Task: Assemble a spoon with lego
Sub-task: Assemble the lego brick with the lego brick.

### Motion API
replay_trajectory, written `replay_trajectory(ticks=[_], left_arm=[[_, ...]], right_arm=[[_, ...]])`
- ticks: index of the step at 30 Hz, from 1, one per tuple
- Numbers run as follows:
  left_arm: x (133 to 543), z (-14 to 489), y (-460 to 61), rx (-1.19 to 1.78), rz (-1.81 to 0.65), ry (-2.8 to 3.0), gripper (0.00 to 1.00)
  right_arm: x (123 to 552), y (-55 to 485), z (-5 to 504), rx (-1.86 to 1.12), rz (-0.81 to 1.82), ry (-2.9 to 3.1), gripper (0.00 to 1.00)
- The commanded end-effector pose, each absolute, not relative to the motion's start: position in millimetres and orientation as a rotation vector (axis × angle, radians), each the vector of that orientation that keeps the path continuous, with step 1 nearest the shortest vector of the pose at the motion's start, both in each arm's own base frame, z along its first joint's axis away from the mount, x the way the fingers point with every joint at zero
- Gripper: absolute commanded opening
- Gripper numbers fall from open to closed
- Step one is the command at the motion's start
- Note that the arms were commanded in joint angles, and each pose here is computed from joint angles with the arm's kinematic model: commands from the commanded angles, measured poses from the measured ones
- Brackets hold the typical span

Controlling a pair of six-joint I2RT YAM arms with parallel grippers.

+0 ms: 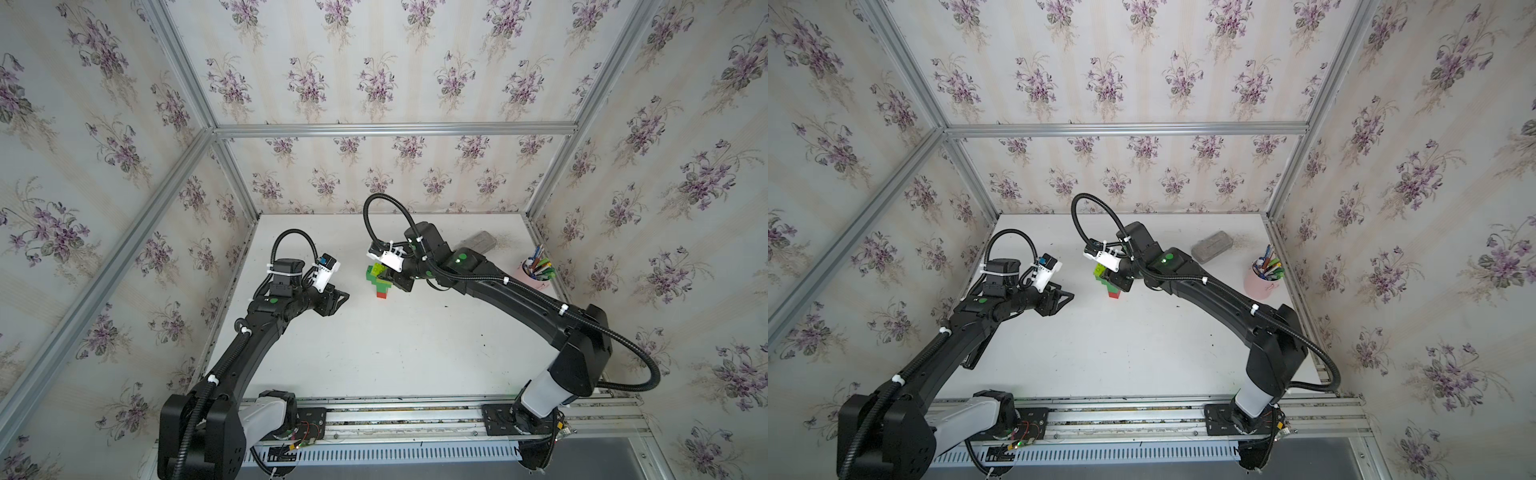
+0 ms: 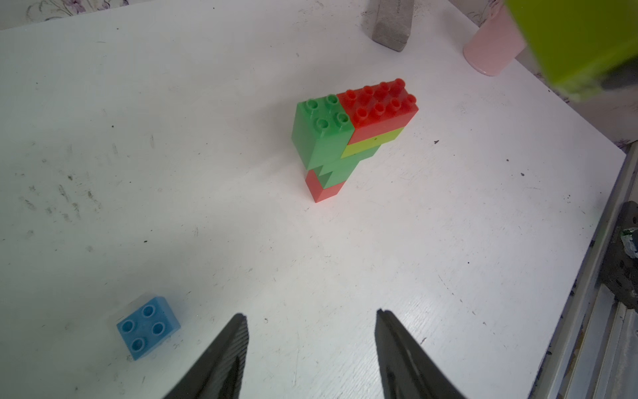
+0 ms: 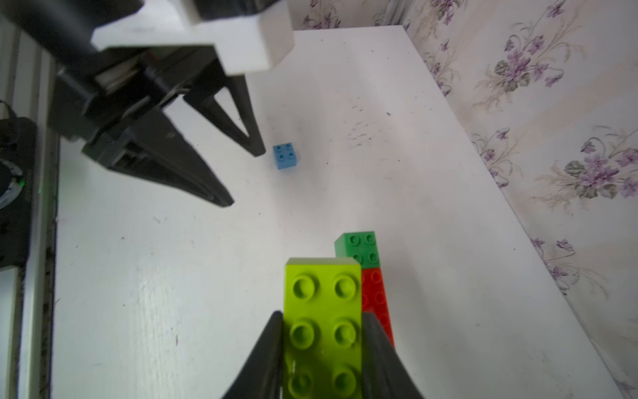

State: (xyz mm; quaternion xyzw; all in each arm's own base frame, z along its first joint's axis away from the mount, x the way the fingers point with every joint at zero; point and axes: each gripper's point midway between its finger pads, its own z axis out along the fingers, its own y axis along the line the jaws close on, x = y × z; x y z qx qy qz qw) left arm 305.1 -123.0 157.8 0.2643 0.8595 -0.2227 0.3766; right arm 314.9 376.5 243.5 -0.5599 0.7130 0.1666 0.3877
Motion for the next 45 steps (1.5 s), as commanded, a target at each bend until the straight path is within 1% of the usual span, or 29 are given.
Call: replay_trajectory(ticks=[1, 6, 13, 17, 20, 45], left_arm=[[313.5, 163.9, -132.8, 0.736, -0.590, 2.124, 0.62], [316.2, 159.4, -138.7, 0.772, -0.595, 2.121, 0.62], [316.7, 155.3, -143.1, 0.767, -0.622, 2.131, 0.62], [316.5, 154.0, -144.8, 0.768, -0.630, 2.135, 0.62], [316.4, 153.4, -144.5, 0.767, -0.628, 2.137, 0.62], [316.7, 146.8, -144.9, 0.755, -0.637, 2.164, 0.63]], right_arm=[[327.5, 372.1, 223.3, -1.454, 0.334, 1.954, 0.27], [346.8, 380.9, 208.5, -1.495, 0.301, 2.042, 0.27], [355.4, 390.5, 196.5, -1.567, 0.323, 2.053, 0.26], [359.1, 389.6, 187.9, -1.640, 0.323, 2.044, 0.26], [364.4, 387.3, 188.1, -1.641, 0.320, 2.038, 0.26], [364.0, 380.5, 172.0, -1.649, 0.344, 2.097, 0.26]])
